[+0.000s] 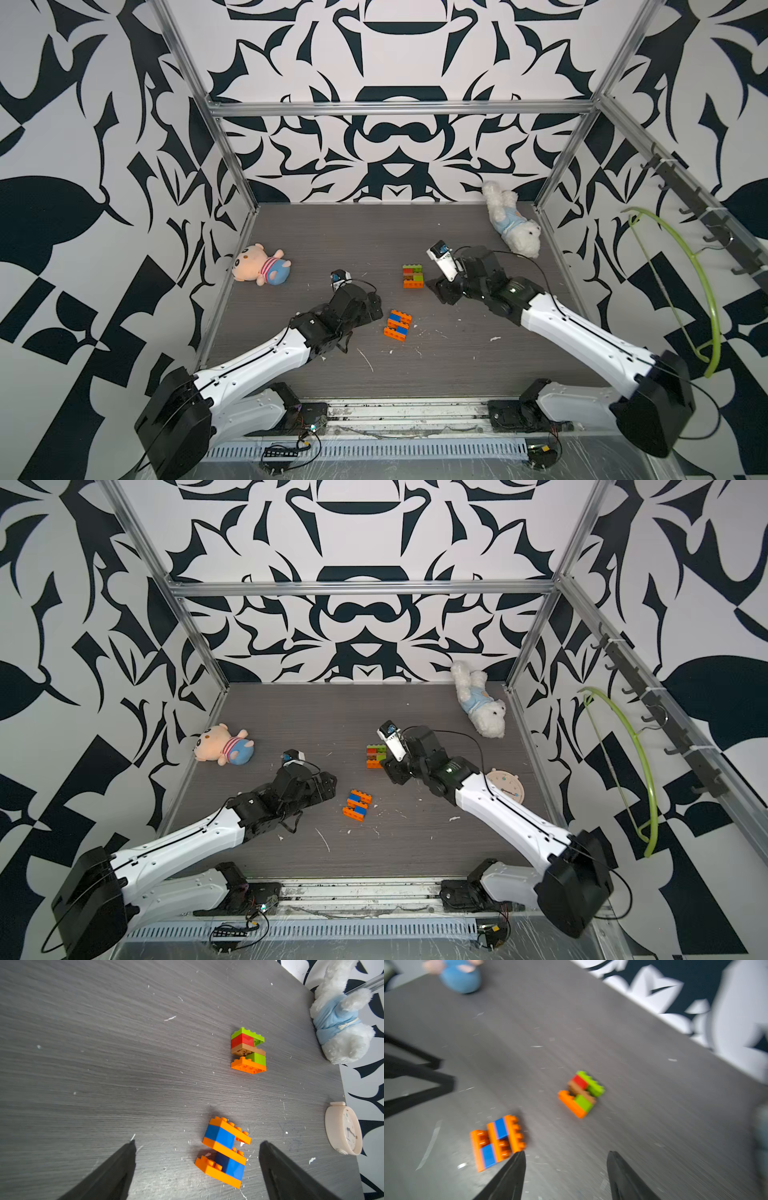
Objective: Assemble the number 5 with lego
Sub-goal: Adjust the lego brick at the center of the board, then reset both arms
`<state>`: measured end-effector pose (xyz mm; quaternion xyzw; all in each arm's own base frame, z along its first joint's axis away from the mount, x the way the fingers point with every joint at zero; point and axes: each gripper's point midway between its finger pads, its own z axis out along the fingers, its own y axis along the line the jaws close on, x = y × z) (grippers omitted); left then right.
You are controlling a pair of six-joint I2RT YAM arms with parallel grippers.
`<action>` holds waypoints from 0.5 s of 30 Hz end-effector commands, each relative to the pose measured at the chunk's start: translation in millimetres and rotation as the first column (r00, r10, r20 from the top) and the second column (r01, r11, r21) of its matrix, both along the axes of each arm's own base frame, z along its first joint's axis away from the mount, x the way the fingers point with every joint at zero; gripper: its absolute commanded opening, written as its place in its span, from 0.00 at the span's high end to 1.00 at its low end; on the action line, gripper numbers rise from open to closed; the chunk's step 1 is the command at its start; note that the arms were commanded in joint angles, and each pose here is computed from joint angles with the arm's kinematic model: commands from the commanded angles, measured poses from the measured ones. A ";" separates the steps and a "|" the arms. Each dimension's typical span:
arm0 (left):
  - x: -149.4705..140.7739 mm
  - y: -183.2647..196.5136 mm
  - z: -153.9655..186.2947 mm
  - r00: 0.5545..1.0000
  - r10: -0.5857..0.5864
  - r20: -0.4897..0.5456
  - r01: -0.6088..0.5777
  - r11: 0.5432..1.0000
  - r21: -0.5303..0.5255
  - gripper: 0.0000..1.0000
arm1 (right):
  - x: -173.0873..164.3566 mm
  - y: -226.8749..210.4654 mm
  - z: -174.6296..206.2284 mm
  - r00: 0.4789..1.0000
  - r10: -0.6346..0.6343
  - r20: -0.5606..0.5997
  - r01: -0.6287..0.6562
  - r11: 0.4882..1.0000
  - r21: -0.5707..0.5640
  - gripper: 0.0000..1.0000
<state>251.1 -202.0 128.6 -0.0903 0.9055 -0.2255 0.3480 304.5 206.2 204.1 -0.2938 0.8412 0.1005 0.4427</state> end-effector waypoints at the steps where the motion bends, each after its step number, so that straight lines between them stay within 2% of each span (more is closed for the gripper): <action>1: 9.5 0.3 27.8 0.995 -0.008 0.104 0.008 1.000 0.002 0.01 | 23.8 -55.4 15.9 0.932 -0.331 0.150 0.334 0.942 0.005 0.32; 7: 13.7 10.7 43.1 0.982 -0.034 0.188 0.017 0.996 0.090 0.01 | 14.9 -116.7 27.7 0.761 -0.593 0.261 0.588 0.802 0.107 0.28; 12: 20.3 31.8 66.4 0.953 -0.028 0.303 -0.035 0.979 0.201 0.01 | 0.8 -157.2 40.2 0.621 -0.713 0.324 0.700 0.691 0.178 0.17; 13: 21.4 37.3 70.4 0.945 -0.020 0.328 -0.055 0.974 0.220 0.01 | -1.7 -164.8 42.3 0.592 -0.735 0.330 0.722 0.666 0.189 0.14; 15: 23.2 46.6 75.0 0.930 -0.013 0.367 -0.088 0.962 0.258 0.01 | -6.6 -175.8 40.7 0.555 -0.767 0.323 0.754 0.628 0.195 0.00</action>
